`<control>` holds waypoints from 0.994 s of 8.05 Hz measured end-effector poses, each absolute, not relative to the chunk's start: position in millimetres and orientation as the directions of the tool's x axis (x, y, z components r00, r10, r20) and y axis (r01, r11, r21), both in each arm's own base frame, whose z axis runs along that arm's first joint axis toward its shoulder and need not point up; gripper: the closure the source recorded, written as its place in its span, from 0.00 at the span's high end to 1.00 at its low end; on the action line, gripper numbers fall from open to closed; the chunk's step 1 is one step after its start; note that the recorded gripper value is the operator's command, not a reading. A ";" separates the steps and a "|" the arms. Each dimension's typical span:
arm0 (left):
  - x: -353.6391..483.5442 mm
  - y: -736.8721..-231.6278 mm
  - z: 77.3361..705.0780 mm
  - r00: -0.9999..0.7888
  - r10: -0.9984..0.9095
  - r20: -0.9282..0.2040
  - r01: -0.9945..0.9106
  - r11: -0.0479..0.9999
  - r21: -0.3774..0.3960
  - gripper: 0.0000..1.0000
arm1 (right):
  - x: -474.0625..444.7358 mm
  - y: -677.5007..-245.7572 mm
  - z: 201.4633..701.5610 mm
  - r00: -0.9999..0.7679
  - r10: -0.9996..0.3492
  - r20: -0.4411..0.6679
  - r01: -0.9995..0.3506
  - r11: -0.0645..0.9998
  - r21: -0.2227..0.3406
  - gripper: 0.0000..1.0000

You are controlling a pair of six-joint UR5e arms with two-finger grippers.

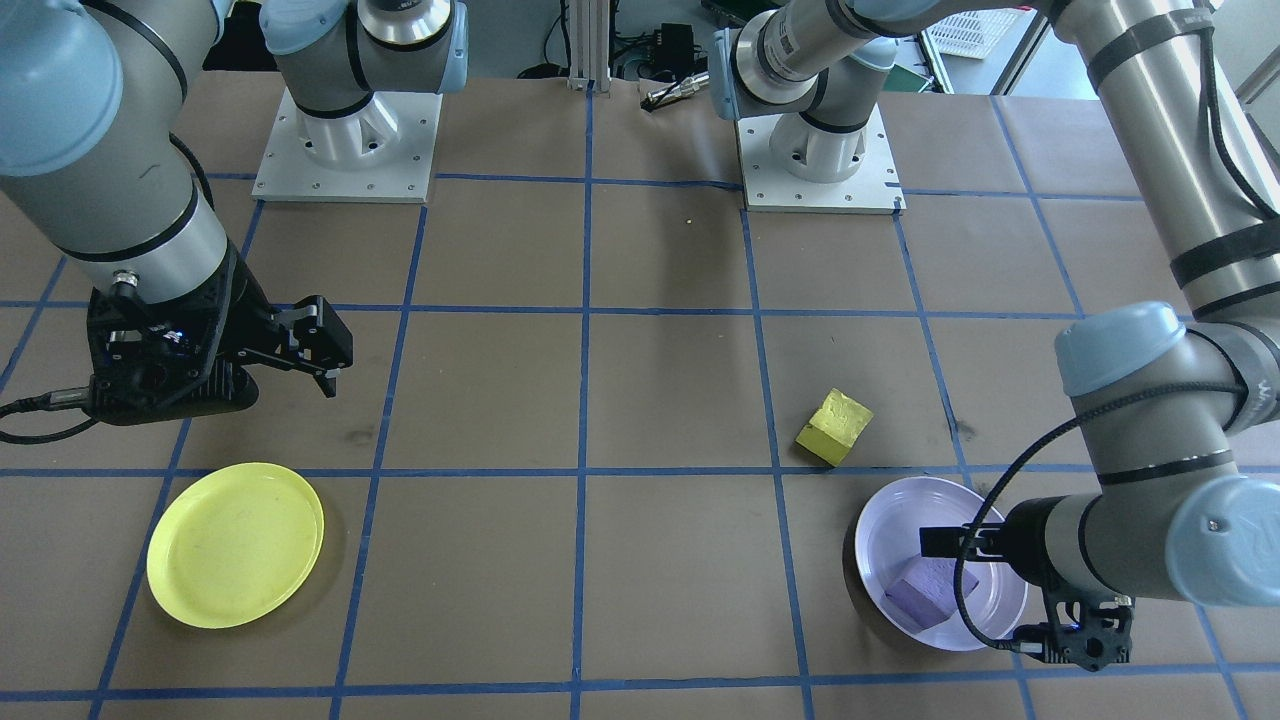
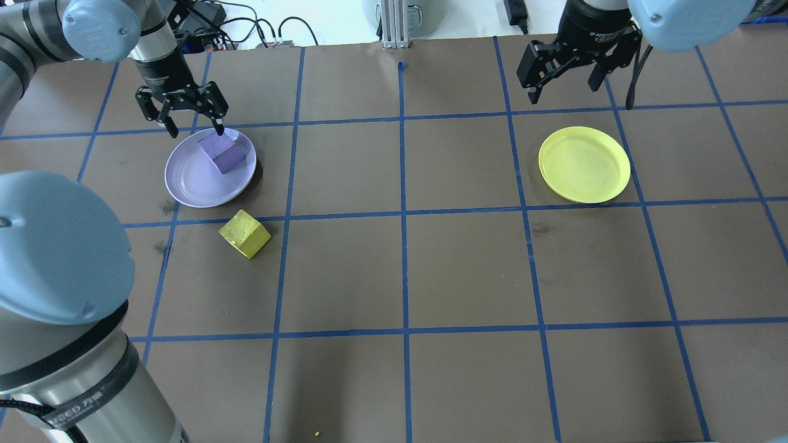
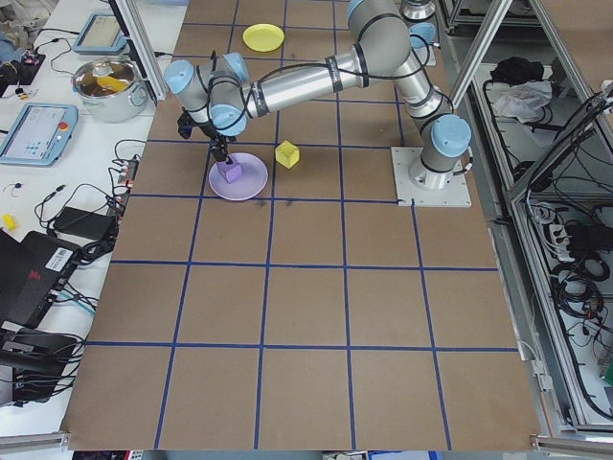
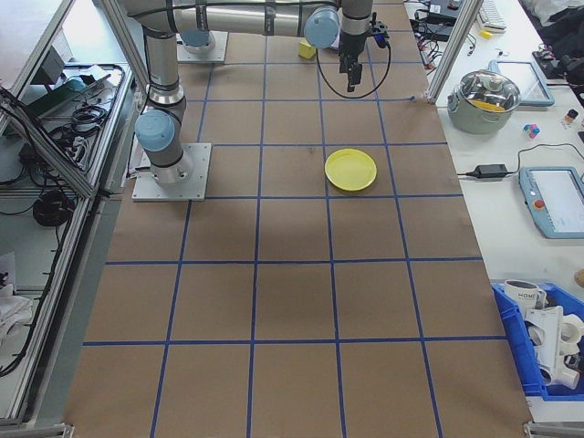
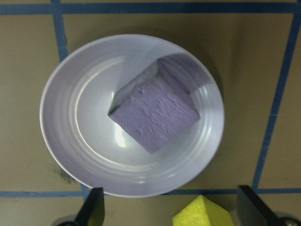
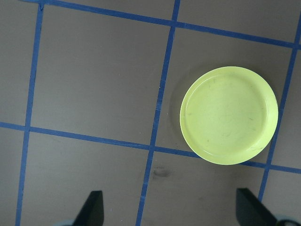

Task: Sort blocks by color into plates

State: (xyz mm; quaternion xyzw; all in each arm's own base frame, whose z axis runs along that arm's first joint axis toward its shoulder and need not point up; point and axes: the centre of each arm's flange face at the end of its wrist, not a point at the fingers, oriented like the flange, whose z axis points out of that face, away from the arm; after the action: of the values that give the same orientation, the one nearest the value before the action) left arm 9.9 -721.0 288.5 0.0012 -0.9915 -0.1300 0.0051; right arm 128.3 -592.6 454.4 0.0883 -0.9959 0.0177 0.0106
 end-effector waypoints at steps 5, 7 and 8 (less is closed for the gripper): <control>-57.6 -623.3 286.3 -0.975 -0.214 -0.058 -0.221 0.937 0.270 0.98 | 127.0 -593.3 453.6 -0.984 -0.177 0.025 -0.178 0.983 -0.032 1.00; -59.9 -577.1 280.9 -1.000 -0.021 -0.012 -0.023 0.976 0.215 0.98 | 126.6 -593.5 453.7 -0.984 -0.177 0.025 -0.178 0.984 -0.033 1.00; -61.0 -559.0 277.2 -0.999 0.043 -0.001 0.042 0.983 0.180 0.98 | 126.5 -593.6 453.7 -0.984 -0.177 0.025 -0.178 0.984 -0.033 1.00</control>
State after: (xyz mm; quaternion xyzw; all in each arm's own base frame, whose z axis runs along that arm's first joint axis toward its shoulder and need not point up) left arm -61.0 -559.0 277.2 -0.0214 -0.9957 -0.0903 -0.0024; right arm 126.5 -593.6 453.7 0.0890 -0.9958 0.0177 0.0110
